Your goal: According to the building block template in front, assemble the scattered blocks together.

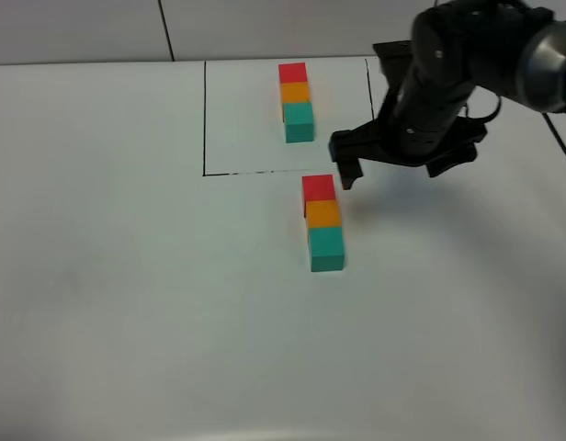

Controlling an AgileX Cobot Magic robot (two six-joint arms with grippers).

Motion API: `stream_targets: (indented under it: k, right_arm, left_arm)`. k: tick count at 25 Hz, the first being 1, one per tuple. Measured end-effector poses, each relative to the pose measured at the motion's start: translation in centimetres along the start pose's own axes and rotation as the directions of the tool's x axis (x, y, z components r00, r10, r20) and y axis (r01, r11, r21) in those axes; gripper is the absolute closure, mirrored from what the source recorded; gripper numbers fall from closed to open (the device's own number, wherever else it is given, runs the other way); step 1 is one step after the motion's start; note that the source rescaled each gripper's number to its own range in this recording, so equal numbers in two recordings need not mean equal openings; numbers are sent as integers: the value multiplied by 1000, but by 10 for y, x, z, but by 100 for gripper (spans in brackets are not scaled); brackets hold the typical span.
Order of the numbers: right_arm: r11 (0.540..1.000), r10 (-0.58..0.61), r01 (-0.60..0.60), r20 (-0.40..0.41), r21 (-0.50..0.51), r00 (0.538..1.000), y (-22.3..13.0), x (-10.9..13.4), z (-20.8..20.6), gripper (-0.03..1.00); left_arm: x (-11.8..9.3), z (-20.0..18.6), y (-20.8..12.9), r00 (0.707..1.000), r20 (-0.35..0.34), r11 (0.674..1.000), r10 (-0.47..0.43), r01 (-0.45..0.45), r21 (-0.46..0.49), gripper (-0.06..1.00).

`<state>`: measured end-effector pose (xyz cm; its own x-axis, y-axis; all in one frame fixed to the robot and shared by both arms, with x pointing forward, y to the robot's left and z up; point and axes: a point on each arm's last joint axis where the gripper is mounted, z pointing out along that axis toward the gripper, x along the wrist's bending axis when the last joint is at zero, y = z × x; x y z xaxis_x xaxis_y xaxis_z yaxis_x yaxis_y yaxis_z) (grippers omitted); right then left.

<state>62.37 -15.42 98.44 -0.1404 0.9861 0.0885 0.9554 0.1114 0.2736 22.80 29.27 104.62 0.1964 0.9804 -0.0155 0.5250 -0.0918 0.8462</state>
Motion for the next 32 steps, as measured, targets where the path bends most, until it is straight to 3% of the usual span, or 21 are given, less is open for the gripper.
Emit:
stream_targets:
  k: [6,12,17,24,27,32]
  right_arm:
    - [996,65,-65,12,-63,998,-47,-58,-34,-3]
    - [988,82,-75,46,-134,996,-92,-95,-82,-3]
    - [973,70,-60,33,-224,997,-101,-94,-115,-3]
    - [964,51,-38,41,-262,998,-123,-89,-152,-3]
    - [928,43,-24,44,-371,998,-139,-86,-183,-3]
    - [818,38,-5,45,-575,998,-182,-80,-228,-3]
  left_arm:
    - [0,0,0,1000,0,1000,0,0,0,58]
    - [0,0,0,1000,0,1000,0,0,0,58]
    - [0,0,0,1000,0,1000,0,0,0,58]
    - [0,0,0,1000,0,1000,0,0,0,58]
    - [0,0,0,1000,0,1000,0,0,0,58]
    - [0,0,0,1000,0,1000,0,0,0,58]
